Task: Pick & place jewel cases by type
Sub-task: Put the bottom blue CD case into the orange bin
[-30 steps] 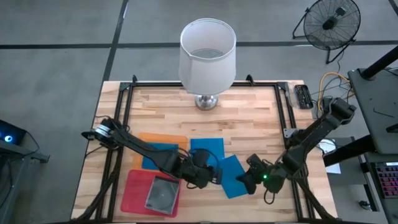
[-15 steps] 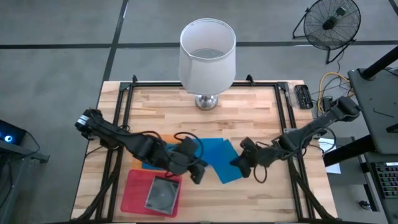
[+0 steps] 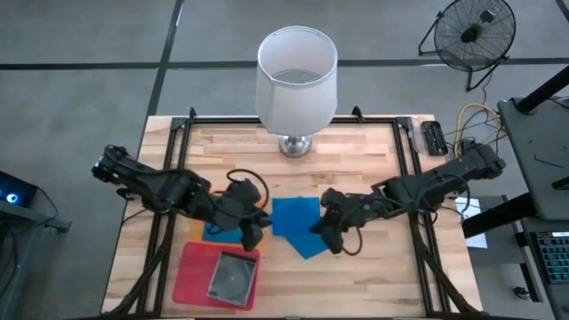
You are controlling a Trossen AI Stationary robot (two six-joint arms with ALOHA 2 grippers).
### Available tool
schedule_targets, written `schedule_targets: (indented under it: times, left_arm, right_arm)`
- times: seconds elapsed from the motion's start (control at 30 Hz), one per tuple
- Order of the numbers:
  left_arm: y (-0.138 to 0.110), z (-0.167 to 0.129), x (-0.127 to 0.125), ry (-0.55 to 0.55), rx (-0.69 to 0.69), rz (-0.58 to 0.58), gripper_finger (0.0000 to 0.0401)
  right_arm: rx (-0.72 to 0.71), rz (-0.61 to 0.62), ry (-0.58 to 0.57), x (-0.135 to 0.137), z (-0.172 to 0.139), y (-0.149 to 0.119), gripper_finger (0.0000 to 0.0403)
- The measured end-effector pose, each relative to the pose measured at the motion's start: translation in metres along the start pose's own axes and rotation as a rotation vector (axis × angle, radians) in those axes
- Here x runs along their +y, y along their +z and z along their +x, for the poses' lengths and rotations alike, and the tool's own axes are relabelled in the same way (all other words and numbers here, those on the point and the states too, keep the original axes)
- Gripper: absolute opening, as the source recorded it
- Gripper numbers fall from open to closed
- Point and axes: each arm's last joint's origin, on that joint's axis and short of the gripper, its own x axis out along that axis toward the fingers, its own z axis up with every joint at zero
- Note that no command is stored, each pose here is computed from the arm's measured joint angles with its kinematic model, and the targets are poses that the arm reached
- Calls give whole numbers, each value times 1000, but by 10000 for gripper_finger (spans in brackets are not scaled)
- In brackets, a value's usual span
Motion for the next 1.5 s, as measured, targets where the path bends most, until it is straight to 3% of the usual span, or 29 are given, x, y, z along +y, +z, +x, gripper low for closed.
schedule_targets:
  times: [0.2, 0.3, 0.5, 0.87, 1.1, 1.5]
  left_arm:
    - [2, -29, 11, -45, 28, 89, 188]
    - [3, -43, 17, -55, 43, 129, 220]
    - [1, -63, 27, -120, 84, 226, 247]
    - [-10, -66, 41, -37, 212, 398, 247]
    - [-13, -67, 38, -158, 306, 449, 239]
    - [-12, -69, 37, -199, 315, 427, 117]
  right_arm:
    - [54, -62, 87, 27, 25, 30, 12]
    - [69, -88, 78, 37, 37, 42, 12]
    - [65, -119, 76, 51, 62, 65, 11]
    - [62, -154, 68, 68, 93, 94, 11]
    - [46, -157, 69, 73, 103, 105, 11]
    - [59, -177, 76, 74, 99, 105, 11]
